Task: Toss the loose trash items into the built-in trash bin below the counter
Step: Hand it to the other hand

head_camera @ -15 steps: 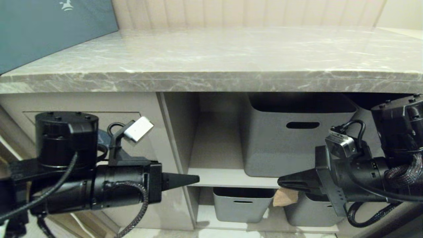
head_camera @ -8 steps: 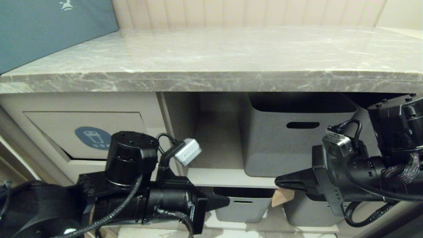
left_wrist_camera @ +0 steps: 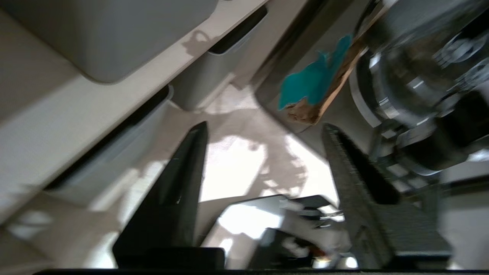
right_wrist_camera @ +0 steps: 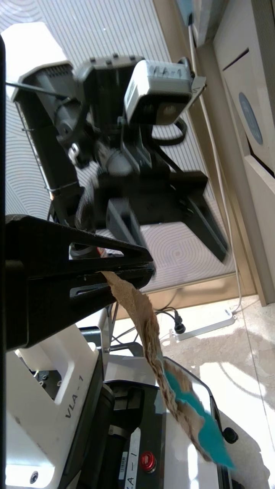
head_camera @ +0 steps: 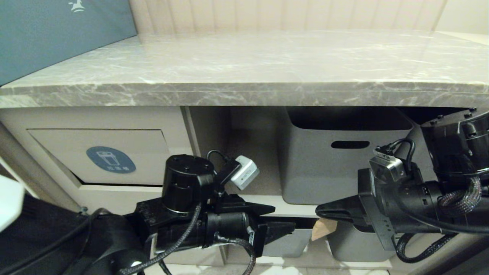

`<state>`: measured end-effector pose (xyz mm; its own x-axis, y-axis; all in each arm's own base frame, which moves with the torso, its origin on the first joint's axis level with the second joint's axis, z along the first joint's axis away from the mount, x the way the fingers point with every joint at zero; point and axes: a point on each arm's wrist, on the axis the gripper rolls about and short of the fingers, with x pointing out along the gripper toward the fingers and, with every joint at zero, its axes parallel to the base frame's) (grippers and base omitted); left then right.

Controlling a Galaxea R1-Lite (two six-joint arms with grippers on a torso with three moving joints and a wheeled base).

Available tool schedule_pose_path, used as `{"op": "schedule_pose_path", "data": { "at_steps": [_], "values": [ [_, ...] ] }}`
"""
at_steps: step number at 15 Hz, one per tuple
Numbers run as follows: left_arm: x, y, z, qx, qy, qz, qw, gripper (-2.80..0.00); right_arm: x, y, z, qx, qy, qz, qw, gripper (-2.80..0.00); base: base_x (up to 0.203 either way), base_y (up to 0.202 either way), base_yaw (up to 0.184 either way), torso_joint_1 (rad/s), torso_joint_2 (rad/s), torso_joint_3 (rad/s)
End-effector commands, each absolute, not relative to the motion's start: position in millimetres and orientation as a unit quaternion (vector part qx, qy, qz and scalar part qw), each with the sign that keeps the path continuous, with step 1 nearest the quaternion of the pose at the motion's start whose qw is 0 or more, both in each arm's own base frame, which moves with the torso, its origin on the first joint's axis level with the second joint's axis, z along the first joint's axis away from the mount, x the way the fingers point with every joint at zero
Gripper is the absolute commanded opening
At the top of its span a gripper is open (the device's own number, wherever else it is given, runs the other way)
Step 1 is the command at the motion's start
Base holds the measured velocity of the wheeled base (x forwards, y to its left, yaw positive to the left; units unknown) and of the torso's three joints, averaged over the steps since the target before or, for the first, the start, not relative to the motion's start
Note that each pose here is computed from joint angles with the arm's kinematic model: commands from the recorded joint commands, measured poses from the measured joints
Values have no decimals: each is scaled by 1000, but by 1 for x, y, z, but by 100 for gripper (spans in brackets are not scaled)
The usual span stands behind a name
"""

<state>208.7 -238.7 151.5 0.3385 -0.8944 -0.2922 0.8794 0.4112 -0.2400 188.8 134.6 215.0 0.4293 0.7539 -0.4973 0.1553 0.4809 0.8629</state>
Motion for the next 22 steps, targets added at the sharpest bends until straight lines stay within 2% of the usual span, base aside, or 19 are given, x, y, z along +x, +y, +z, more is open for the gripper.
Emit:
{"op": "schedule_pose_path", "data": {
  "at_steps": [1,11,22],
  "values": [
    [213,-244,138,8,194,-546,815,0,190,136,216,466,491,212,705,-280,0,0,0,0,0,0],
    [197,-259,141,21,182,-574,798,0,198,141,215,465,494,210,704,-280,0,0,0,0,0,0],
    [220,-292,131,25,169,-581,796,0,205,146,217,466,493,211,704,-280,0,0,0,0,0,0]
  ]
}}
